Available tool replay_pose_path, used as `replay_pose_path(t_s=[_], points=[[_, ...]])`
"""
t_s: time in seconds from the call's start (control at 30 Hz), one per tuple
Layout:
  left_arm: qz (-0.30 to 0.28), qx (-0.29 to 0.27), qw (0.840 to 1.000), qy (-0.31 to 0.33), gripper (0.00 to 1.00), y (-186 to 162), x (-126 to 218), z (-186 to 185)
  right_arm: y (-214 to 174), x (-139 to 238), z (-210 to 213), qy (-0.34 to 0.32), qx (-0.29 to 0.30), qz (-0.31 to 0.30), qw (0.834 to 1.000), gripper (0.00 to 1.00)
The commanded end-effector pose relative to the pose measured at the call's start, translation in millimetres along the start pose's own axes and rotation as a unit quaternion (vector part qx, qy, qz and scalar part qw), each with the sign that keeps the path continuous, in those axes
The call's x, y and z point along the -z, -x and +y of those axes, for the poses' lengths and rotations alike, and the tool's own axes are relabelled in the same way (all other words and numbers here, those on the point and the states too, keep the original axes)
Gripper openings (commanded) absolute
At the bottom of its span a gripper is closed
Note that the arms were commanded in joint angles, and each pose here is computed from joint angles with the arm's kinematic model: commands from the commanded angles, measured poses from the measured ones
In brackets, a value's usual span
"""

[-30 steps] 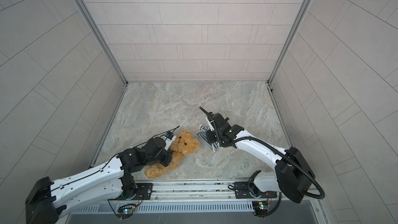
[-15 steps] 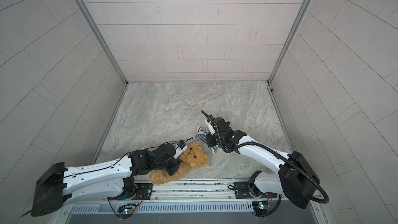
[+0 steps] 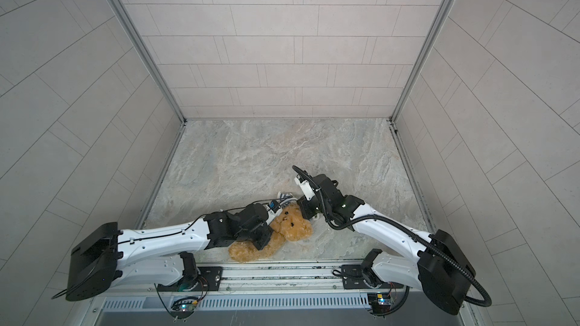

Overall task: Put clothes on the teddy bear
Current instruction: 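Pull the sweater over the bear's head with the right gripper while the left holds it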

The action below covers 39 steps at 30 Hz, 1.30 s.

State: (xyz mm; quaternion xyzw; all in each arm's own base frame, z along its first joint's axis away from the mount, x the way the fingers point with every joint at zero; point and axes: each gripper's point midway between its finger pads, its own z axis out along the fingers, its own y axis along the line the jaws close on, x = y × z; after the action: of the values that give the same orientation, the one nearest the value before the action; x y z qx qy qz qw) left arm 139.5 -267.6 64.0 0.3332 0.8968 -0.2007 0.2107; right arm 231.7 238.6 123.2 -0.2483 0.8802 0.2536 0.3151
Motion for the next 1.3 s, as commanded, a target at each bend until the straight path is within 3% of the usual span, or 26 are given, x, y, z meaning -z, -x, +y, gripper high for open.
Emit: replay_pose_path(t_s=[0.0, 0.37, 0.67, 1.03, 1.27], points=[[-0.003, 0.040, 0.999, 0.011, 0.00, 0, -4, 12, -9, 2, 5, 0.007, 0.020, 0.012, 1.000, 0.00], [0.011, 0.124, 0.992, 0.026, 0.00, -22, -12, 45, -11, -2, 17, 0.003, 0.041, 0.029, 0.999, 0.00], [0.011, 0.146, 0.988, 0.045, 0.00, -32, -14, 60, -7, 5, 27, -0.012, 0.060, 0.045, 0.997, 0.00], [-0.069, 0.157, 0.984, 0.045, 0.00, -16, -1, 66, -4, 17, 27, -0.040, 0.020, 0.032, 0.998, 0.00], [-0.082, 0.176, 0.979, 0.068, 0.00, -17, 2, 75, -3, 20, 28, -0.046, 0.015, 0.027, 0.998, 0.00]])
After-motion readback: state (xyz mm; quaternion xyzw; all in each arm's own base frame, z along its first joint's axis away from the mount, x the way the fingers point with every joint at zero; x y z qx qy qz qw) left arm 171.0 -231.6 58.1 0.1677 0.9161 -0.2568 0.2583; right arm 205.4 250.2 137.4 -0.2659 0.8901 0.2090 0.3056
